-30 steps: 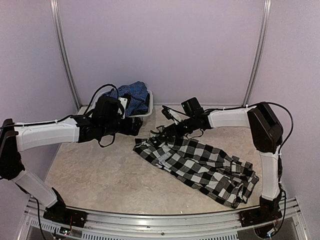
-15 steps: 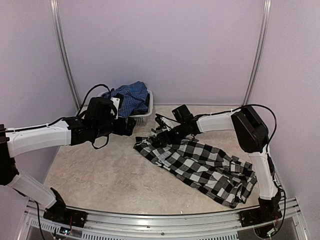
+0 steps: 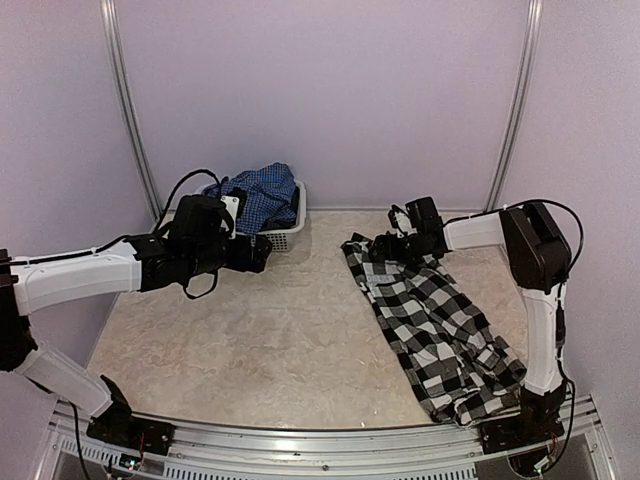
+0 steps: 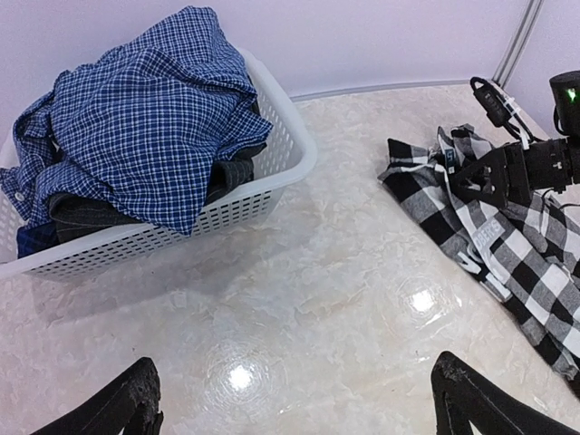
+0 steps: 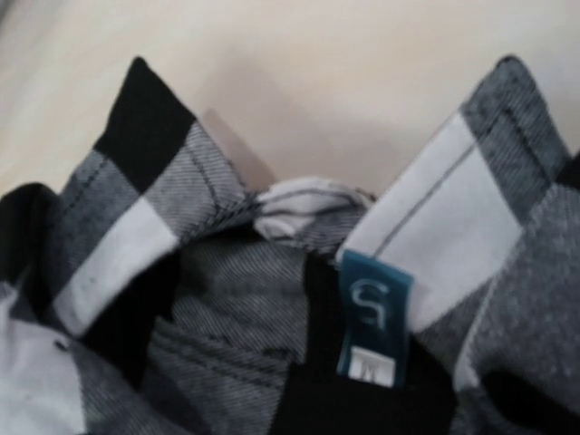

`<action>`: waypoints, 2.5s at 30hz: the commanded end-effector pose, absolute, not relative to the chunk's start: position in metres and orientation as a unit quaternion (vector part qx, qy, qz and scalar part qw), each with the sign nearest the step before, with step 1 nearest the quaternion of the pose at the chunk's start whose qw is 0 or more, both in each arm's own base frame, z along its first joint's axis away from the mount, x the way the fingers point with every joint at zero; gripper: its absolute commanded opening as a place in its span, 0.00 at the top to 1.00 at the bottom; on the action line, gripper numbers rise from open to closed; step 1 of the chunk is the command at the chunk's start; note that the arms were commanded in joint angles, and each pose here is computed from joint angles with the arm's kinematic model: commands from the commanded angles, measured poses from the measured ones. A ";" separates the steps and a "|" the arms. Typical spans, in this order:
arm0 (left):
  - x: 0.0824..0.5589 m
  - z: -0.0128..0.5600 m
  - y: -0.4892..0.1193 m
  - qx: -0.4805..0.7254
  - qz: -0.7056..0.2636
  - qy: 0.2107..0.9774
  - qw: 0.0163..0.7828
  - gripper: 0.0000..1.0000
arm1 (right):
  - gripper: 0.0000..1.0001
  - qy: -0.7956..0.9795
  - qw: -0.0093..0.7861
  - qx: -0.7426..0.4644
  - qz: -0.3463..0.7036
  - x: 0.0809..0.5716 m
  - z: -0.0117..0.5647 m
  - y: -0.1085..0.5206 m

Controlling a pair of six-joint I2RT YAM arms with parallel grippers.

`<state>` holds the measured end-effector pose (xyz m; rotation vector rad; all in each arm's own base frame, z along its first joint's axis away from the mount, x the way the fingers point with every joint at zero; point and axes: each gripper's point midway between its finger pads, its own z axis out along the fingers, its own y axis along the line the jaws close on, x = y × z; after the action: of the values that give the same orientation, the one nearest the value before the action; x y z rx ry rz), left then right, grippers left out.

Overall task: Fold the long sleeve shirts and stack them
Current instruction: Rotate the rectangle-folded shirt at the center of the board.

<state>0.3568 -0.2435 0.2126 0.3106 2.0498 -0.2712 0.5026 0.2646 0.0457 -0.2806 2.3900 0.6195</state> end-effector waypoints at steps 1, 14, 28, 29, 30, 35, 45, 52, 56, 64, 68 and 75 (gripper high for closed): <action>0.351 0.210 -0.247 0.130 -0.127 0.851 0.493 0.01 | 0.09 0.917 0.344 -0.024 0.200 0.532 0.043 0.226; 0.339 0.182 -0.275 0.157 -0.136 0.863 0.461 0.01 | 0.00 0.878 0.441 -0.027 0.184 0.532 0.135 0.181; 0.346 0.185 -0.284 0.166 -0.146 0.858 0.463 0.01 | 0.08 0.936 0.272 -0.114 0.191 0.308 0.094 0.215; 0.346 0.184 -0.284 0.167 -0.146 0.859 0.462 0.01 | 0.08 0.940 0.261 -0.117 0.187 0.293 0.090 0.217; 0.345 0.183 -0.284 0.167 -0.145 0.859 0.461 0.01 | 0.08 0.943 0.252 -0.116 0.182 0.280 0.088 0.219; 0.345 0.178 -0.284 0.171 -0.145 0.861 0.456 0.01 | 0.08 0.954 0.209 -0.115 0.184 0.234 0.065 0.221; 0.342 0.176 -0.286 0.173 -0.150 0.862 0.452 0.01 | 0.07 0.961 0.177 -0.143 0.155 0.233 0.025 0.223; 0.346 0.177 -0.272 0.161 -0.136 0.868 0.450 0.01 | 0.08 0.947 0.149 -0.216 0.183 0.228 0.012 0.276; 0.354 0.180 -0.258 0.156 -0.099 0.874 0.449 0.01 | 0.08 0.930 0.152 -0.261 0.210 0.236 0.016 0.330; 0.355 0.189 -0.235 0.134 -0.101 0.878 0.448 0.01 | 0.07 0.911 0.157 -0.305 0.228 0.249 0.014 0.388; 0.344 0.184 -0.245 0.152 -0.140 0.877 0.434 0.01 | 0.04 0.887 0.220 -0.325 0.242 0.250 0.055 0.383; 0.294 0.143 -0.284 0.194 -0.288 0.871 0.347 0.07 | 0.02 0.854 0.291 -0.354 0.246 0.213 0.103 0.339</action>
<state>0.3272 -0.2558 0.1624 0.4187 2.2137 -0.4710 0.2301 0.3511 0.0747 -0.9041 2.3946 0.6707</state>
